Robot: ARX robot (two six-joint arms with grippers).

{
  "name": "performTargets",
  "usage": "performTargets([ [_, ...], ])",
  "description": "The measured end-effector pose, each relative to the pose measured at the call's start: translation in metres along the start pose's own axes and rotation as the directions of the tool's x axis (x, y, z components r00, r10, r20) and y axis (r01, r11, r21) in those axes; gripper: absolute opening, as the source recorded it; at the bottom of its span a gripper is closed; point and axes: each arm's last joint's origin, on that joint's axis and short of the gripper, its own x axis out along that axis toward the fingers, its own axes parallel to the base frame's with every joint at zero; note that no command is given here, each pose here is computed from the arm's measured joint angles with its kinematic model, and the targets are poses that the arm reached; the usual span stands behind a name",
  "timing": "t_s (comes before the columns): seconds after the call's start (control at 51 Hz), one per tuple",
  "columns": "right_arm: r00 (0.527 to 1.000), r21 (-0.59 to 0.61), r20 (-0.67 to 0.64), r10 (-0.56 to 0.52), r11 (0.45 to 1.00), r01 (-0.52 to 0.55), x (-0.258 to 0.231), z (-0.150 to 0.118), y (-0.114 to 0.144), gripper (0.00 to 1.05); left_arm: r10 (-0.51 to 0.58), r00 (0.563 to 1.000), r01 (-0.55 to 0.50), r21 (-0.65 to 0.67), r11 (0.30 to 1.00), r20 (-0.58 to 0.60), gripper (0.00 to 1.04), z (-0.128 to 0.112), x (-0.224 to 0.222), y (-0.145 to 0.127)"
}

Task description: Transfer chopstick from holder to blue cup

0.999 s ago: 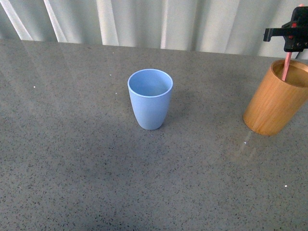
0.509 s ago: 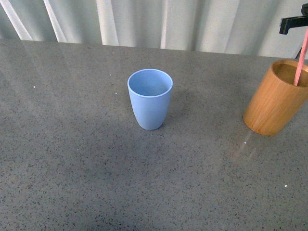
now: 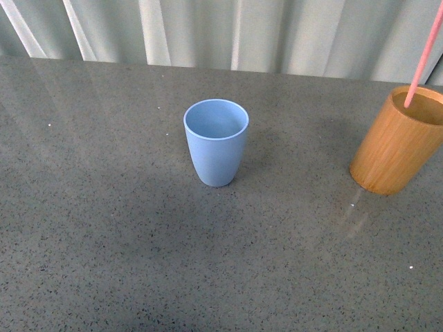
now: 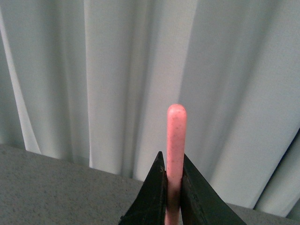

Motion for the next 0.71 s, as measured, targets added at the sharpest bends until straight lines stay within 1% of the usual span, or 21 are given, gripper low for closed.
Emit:
performTargets([
  [0.137, 0.999, 0.052, 0.035, 0.024, 0.998, -0.026, 0.001, 0.023, 0.012, 0.03, 0.0, 1.0, 0.0, 0.0, 1.0, 0.0, 0.98, 0.0, 0.0, 0.0],
  [0.196, 0.996, 0.082, 0.065, 0.054, 0.995, -0.059, 0.001, 0.037, 0.022, 0.03, 0.0, 1.0, 0.0, 0.0, 1.0, 0.0, 0.98, 0.0, 0.0, 0.0],
  [0.294, 0.99, 0.121, 0.089, 0.11, 0.985, -0.121, 0.003, 0.047, 0.042, 0.03, 0.0, 1.0, 0.0, 0.0, 1.0, 0.0, 0.98, 0.0, 0.0, 0.0],
  [0.451, 0.985, 0.165, 0.076, 0.157, 0.972, -0.168, 0.011, 0.044, 0.063, 0.03, 0.0, 1.0, 0.0, 0.0, 1.0, 0.0, 0.98, 0.0, 0.0, 0.0],
  [0.705, 0.979, 0.231, 0.013, 0.201, 0.952, -0.199, 0.023, 0.023, 0.086, 0.03, 0.0, 1.0, 0.0, 0.0, 1.0, 0.0, 0.98, 0.0, 0.0, 0.0],
])
